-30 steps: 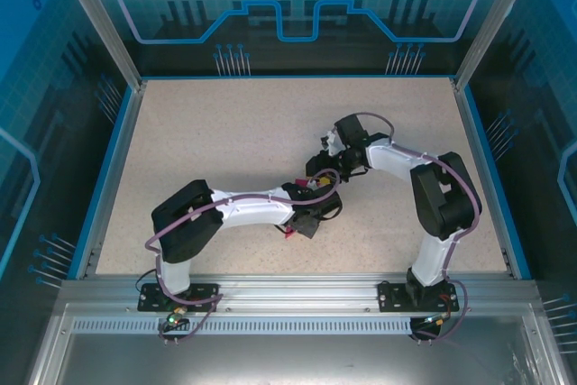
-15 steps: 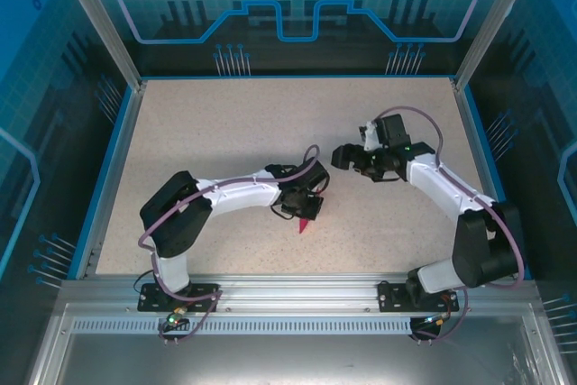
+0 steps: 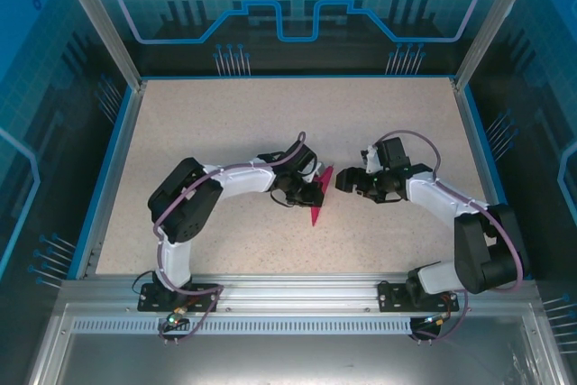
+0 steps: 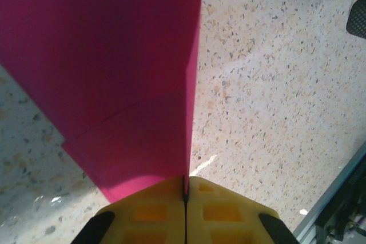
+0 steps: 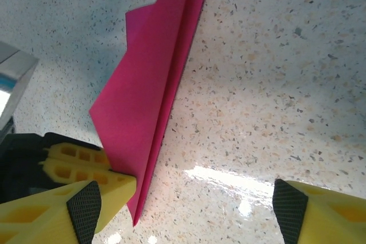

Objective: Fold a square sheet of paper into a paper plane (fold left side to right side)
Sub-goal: Fold the wing for the fifth time at the center of the table.

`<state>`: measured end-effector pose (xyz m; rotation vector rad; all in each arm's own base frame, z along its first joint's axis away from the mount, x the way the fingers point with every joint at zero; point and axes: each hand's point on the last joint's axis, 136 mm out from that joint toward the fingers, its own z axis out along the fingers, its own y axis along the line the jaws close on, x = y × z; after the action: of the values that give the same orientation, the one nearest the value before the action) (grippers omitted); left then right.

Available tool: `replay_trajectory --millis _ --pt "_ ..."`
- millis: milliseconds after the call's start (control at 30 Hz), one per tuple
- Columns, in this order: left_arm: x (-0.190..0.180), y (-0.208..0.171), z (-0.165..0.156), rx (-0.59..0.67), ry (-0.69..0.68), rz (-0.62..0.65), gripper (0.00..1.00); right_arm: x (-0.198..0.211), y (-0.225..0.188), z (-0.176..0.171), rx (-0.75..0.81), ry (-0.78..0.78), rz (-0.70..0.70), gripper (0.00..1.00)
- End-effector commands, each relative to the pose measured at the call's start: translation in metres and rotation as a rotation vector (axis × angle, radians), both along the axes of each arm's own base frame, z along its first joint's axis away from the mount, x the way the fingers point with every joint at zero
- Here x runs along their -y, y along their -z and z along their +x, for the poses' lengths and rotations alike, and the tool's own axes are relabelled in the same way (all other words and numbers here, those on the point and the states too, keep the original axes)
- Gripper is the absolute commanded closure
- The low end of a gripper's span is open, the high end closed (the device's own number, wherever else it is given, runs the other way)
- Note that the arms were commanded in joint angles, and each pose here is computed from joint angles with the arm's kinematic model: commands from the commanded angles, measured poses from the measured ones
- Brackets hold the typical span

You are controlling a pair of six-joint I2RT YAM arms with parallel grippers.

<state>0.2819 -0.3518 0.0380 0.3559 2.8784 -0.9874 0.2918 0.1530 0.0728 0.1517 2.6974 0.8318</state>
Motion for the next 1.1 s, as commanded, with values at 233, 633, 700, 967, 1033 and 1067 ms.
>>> replay_trajectory --millis 233,633,700,967,1033,1067 --pt "0.013 -0.005 0.010 -0.080 -0.020 -0.201 0.94 -0.014 0.004 0.012 0.064 0.009 0.081 0.30" --pt "-0.002 0.004 0.023 -0.115 -0.069 -0.279 0.95 -0.037 0.018 0.024 0.048 0.003 0.116 0.36" --pt "-0.003 0.005 0.024 -0.122 -0.070 -0.302 0.94 -0.041 0.019 0.026 0.047 0.001 0.124 0.36" --pt "-0.006 0.011 0.029 -0.137 -0.076 -0.343 0.94 -0.048 0.020 0.037 0.062 0.026 0.147 0.41" --pt "-0.008 0.012 0.031 -0.137 -0.083 -0.349 0.94 -0.051 0.022 0.040 0.056 0.026 0.147 0.43" --pt "-0.009 0.012 0.031 -0.140 -0.084 -0.352 0.94 -0.051 0.022 0.041 0.056 0.030 0.144 0.44"
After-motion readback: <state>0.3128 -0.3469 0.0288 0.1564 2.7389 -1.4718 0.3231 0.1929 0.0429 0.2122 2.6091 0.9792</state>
